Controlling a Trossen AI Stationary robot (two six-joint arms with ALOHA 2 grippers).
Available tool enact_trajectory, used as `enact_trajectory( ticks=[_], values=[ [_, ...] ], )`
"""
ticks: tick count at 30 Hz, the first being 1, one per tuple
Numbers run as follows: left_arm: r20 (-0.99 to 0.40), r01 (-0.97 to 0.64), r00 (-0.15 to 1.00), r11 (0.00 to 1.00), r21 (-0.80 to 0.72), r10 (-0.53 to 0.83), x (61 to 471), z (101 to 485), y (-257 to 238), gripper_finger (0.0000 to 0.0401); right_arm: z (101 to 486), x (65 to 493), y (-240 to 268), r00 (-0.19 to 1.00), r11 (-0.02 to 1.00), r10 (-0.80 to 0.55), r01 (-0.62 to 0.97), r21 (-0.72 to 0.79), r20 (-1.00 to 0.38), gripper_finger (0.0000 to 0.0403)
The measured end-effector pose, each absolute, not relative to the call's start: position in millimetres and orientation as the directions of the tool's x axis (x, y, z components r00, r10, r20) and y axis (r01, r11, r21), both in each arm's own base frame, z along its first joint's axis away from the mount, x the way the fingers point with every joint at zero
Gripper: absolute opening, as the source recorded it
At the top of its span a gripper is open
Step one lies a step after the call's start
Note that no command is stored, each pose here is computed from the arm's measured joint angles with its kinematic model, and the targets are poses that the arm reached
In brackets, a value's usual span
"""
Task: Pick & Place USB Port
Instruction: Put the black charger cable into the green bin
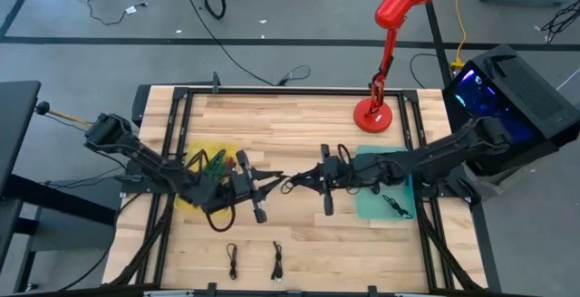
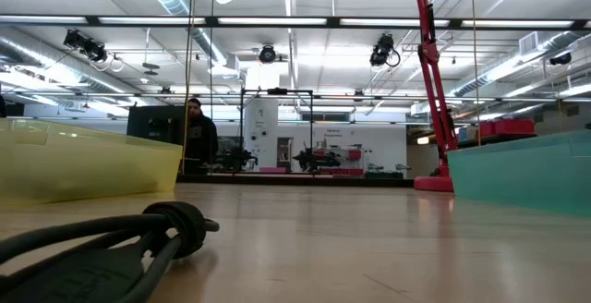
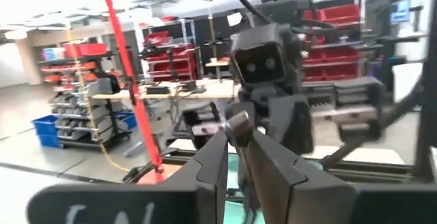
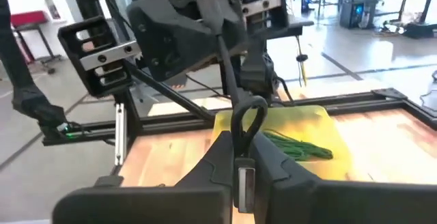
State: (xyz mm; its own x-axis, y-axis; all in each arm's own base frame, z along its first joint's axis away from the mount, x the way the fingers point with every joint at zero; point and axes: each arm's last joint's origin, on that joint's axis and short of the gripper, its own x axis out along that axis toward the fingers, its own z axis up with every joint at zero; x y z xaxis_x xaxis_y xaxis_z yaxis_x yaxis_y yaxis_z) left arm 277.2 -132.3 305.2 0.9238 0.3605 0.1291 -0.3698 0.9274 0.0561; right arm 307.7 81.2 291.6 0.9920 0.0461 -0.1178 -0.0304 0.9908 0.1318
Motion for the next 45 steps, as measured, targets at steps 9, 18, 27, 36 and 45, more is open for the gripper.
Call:
enact_trajectory(
  ticks=[9, 18, 27, 36, 45],
  values=[
    [0.041, -0.368, 0.93, 0.921, 0.129, 0.366, 258, 302, -151, 0.0069, 295, 263, 82, 0.927, 0.968, -0.093, 0.169, 0.183, -0.364, 0.0014],
    [-0.039, -0.43, 0.895, 0.882, 0.192, 0.445, 223, 295, -177, 0.0069, 285, 210, 81, 0.764, 0.874, -0.165, 0.407, 0.267, -0.624, 0.0014],
    [-0.063, -0.361, 0.926, 0.922, 0.144, 0.372, 194, 286, -205, 0.0069, 270, 171, 77, 0.522, 0.739, -0.199, 0.636, 0.223, -0.829, 0.0013],
    [-0.076, -0.291, 0.951, 0.95, 0.11, 0.3, 174, 282, -220, 0.0069, 262, 144, 72, 0.275, 0.593, -0.243, 0.801, 0.082, -0.93, 0.0013],
    [-0.082, -0.25, 0.963, 0.965, 0.08, 0.256, 161, 280, -229, 0.0069, 256, 138, 71, 0.184, 0.538, -0.203, 0.841, 0.047, -0.962, 0.0116]
  ],
)
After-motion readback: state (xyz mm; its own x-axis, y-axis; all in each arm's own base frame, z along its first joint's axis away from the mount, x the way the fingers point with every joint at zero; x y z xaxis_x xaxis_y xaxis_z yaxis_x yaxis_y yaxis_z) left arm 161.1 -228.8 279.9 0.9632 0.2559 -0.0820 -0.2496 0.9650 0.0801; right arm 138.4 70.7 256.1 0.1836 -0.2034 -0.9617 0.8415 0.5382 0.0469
